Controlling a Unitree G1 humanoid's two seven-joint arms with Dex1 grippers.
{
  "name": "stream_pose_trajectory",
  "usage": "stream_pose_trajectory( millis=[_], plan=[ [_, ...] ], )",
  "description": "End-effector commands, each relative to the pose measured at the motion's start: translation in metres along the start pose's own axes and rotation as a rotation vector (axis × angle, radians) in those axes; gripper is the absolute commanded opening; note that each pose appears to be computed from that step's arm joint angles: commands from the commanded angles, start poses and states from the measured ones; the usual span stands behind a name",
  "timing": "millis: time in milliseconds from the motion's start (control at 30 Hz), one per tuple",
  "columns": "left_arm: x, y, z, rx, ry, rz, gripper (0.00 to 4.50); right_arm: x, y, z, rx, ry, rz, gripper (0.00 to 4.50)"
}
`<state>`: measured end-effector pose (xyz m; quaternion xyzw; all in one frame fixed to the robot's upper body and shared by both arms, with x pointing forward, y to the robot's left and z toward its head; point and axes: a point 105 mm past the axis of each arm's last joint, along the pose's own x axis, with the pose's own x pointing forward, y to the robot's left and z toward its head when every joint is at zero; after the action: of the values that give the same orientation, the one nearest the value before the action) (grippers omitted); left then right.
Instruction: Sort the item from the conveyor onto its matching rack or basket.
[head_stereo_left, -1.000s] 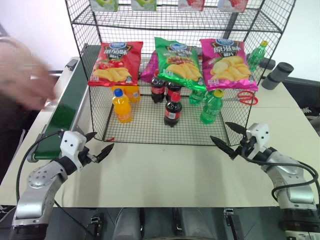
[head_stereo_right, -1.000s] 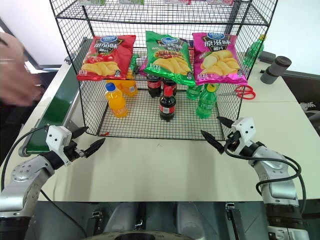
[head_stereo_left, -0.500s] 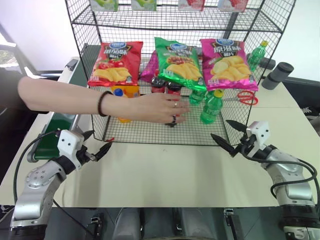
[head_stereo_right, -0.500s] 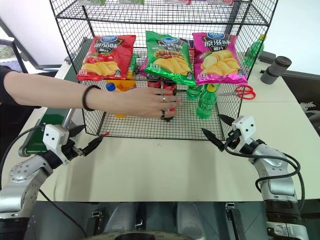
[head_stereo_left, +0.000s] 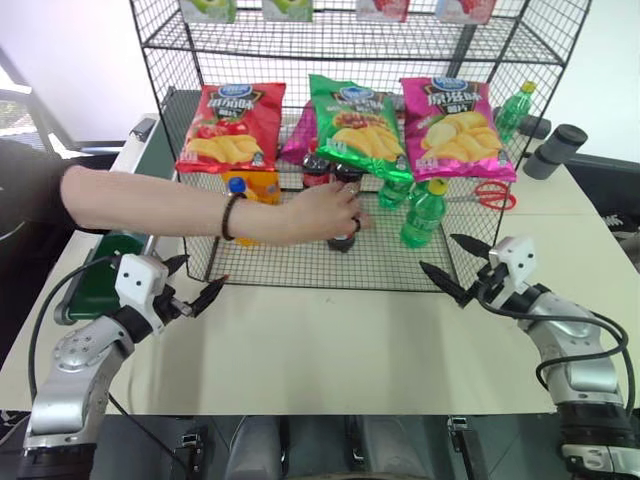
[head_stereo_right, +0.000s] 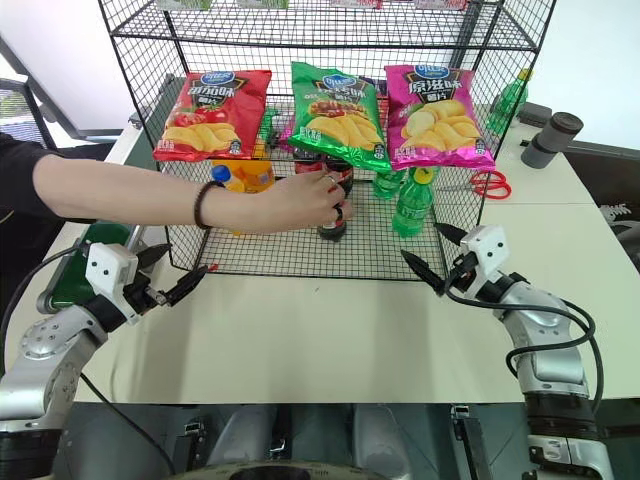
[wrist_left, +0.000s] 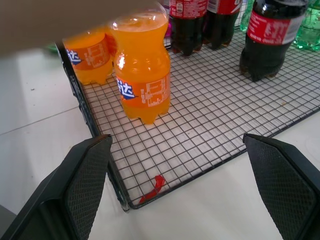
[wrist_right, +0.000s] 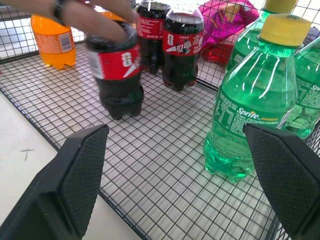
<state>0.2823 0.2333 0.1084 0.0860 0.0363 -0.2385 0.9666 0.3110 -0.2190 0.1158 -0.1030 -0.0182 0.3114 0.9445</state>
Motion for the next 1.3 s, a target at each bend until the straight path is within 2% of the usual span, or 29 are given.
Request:
stream_pose_trajectory(
  millis=[33, 767, 1300],
  plan=[
    [-0.002, 0.002, 0.007, 0.018, -0.023, 0.019, 4.5, 0.003, -0.001, 0.008, -0.018, -0.038, -0.007, 4.46],
    [0.009, 0.005, 0.01, 0.002, -0.051, 0.035, 4.5, 0.004, -0.006, 0.013, -0.036, -0.05, -0.031, 4.46],
    [-0.004, 0.007, 0.008, -0.01, -0.049, 0.08, 4.5, 0.014, 0.003, 0.016, -0.026, -0.052, 0.01, 4.46]
  ],
)
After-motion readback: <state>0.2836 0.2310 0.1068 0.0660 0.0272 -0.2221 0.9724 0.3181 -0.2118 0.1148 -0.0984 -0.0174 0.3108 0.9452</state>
